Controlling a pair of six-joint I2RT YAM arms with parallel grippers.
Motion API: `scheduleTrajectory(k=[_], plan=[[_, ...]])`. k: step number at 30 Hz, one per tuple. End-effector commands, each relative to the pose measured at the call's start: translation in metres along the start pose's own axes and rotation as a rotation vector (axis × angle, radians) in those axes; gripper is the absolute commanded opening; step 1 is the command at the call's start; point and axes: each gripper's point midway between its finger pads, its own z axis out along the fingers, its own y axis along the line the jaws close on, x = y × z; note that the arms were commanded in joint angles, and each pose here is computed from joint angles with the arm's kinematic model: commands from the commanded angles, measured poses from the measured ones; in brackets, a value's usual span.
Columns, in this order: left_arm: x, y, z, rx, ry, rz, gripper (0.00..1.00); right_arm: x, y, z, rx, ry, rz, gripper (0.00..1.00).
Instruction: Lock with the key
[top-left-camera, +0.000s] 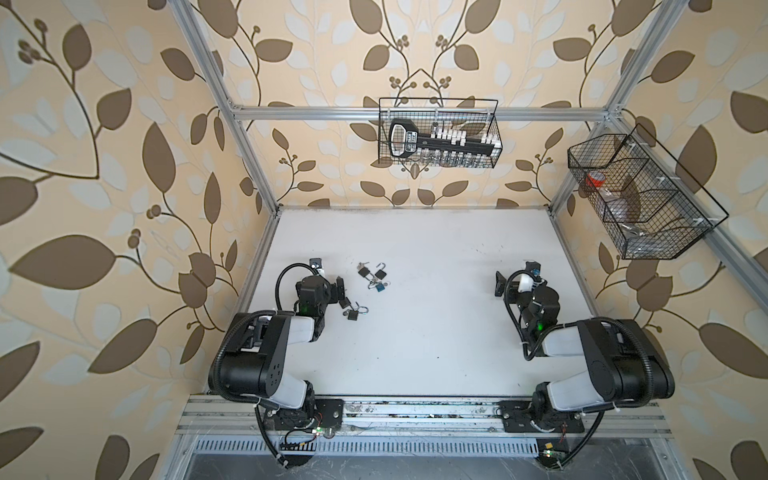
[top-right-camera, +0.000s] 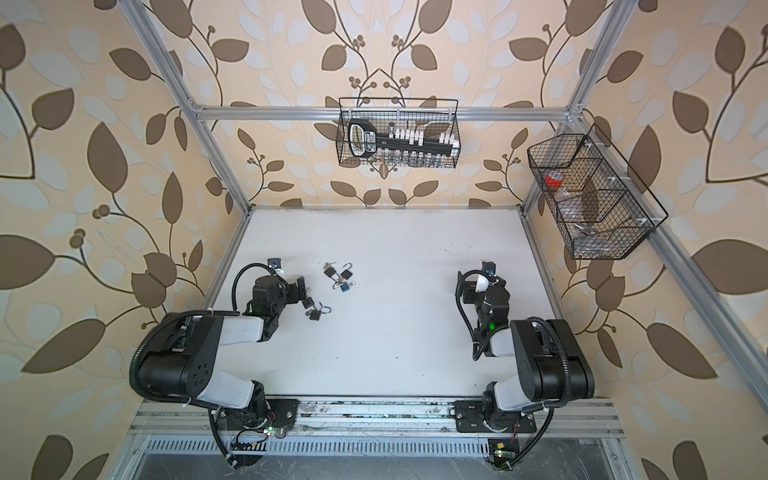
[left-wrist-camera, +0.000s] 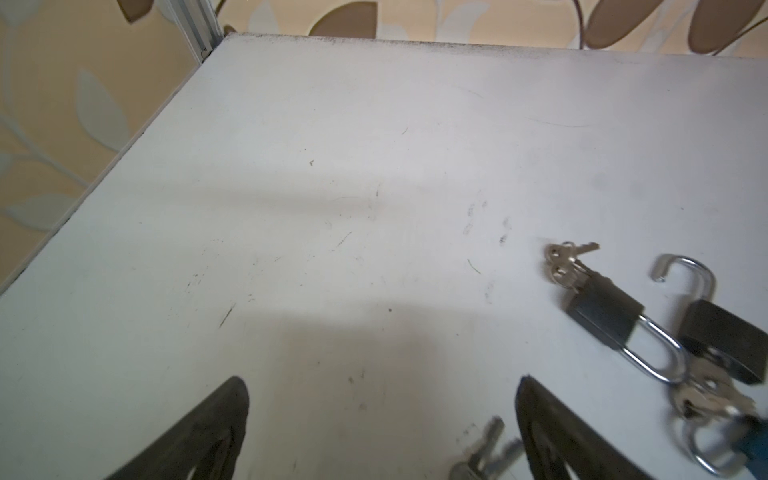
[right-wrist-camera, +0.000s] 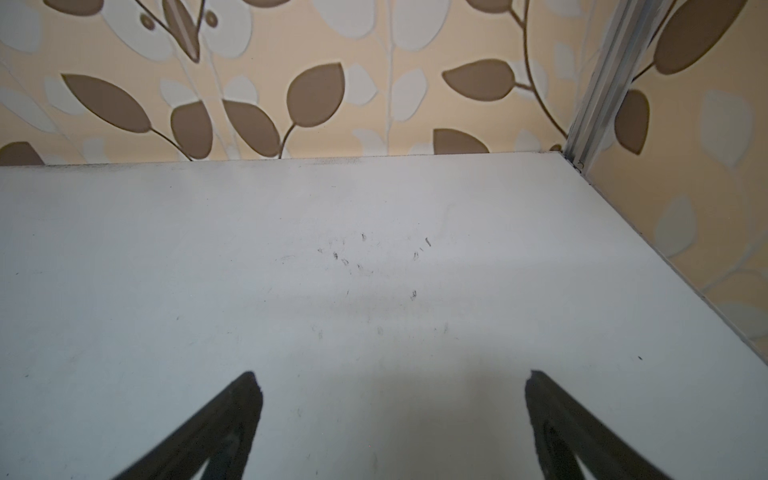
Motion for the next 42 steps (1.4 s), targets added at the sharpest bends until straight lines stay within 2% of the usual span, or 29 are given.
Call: scheduleTrajectory(k=[1, 3, 6, 10, 14, 18, 21, 23, 32, 36, 42], plan=[[-0.041, 0.004, -0.032, -0.115, -0.106, 0.012, 0.99, -0.030, -0.006, -0.012, 0.102, -0.058, -0.024, 1.00], [-0.050, 0.001, -0.046, -0.154, -0.103, -0.017, 0.99, -0.043, -0.005, -0.018, 0.094, -0.066, 0.010, 1.00], [-0.061, 0.001, -0.061, -0.186, -0.040, -0.106, 0.99, -0.062, -0.016, -0.025, 0.154, -0.066, 0.134, 1.00], [-0.058, 0.015, -0.084, -0.300, 0.116, -0.382, 0.99, -0.059, -0.037, -0.026, 0.329, 0.111, 0.430, 1.00], [-0.056, 0.013, -0.100, -0.349, 0.268, -0.495, 0.99, -0.053, -0.010, -0.015, 0.215, 0.278, 0.491, 1.00], [-0.042, -0.008, -0.108, -0.235, 0.401, -0.489, 0.99, -0.052, 0.033, -0.016, 0.007, 0.377, 0.542, 1.00], [-0.032, -0.041, -0.112, -0.034, 0.474, -0.475, 0.99, -0.055, 0.089, -0.022, -0.226, 0.408, 0.457, 1.00], [-0.028, -0.058, -0.116, 0.081, 0.492, -0.477, 0.99, -0.053, 0.126, -0.029, -0.325, 0.436, 0.378, 1.00], [-0.028, -0.068, -0.132, 0.202, 0.477, -0.507, 0.99, -0.022, 0.284, -0.058, -0.657, 0.530, 0.060, 0.98], [-0.029, -0.065, -0.131, 0.240, 0.494, -0.570, 0.99, 0.002, 0.337, -0.053, -0.726, 0.605, -0.055, 0.89], [-0.034, -0.042, -0.125, 0.319, 0.500, -0.785, 0.99, 0.013, 0.381, -0.021, -0.753, 0.670, -0.134, 0.77]])
